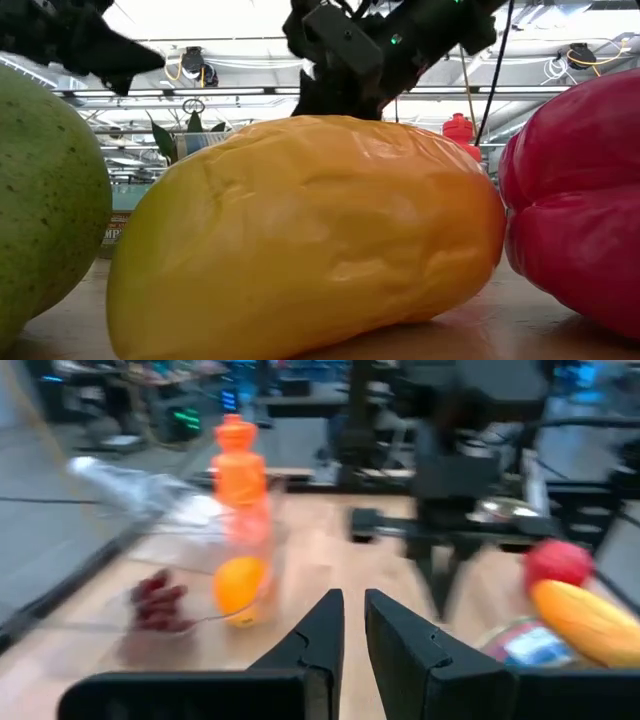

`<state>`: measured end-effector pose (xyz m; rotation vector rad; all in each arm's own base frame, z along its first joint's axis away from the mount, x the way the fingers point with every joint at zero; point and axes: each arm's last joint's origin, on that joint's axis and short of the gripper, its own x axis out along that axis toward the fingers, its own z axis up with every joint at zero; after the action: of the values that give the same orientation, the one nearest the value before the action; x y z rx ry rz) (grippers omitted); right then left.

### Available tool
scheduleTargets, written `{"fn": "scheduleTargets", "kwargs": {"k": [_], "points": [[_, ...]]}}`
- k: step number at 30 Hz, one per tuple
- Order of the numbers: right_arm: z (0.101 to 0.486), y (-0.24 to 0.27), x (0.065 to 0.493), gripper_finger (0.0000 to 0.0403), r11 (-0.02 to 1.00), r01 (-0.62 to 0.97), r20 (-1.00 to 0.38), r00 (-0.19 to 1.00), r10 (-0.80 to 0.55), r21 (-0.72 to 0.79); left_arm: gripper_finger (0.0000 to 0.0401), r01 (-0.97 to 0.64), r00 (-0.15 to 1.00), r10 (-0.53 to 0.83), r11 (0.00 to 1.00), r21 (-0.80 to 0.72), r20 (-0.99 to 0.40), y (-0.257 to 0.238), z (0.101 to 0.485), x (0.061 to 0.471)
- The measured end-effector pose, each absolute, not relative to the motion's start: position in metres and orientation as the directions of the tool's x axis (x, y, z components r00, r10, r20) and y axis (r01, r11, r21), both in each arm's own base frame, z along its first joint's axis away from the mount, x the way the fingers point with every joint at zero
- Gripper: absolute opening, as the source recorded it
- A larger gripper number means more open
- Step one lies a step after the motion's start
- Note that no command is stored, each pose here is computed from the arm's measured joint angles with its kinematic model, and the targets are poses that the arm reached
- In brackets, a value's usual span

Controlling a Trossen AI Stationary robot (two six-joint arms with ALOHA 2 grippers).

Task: Pick & Place Food Item
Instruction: Put the left blue and pink tuna can into the blue bin

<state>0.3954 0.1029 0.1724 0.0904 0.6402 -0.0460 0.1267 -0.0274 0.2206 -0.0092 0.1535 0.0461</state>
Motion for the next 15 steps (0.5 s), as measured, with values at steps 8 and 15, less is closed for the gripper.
{"fn": "scheduleTargets", "kwargs": {"k": [8, 15], "points": [[0.192, 0.109, 0.362, 0.0, 0.995, 0.101, -0.591, 0.803, -0.076, 0.01, 0.0051, 0.153, 0.91, -0.115, 0.986, 0.064, -0.398, -0.059, 0.254, 0.179], [0.226, 0.121, 0.304, 0.0, 1.0, 0.015, -0.359, 0.933, -0.022, -0.022, 0.0077, 0.317, 0.708, -0.155, 0.942, 0.114, -0.689, -0.099, 0.268, 0.244]]}}
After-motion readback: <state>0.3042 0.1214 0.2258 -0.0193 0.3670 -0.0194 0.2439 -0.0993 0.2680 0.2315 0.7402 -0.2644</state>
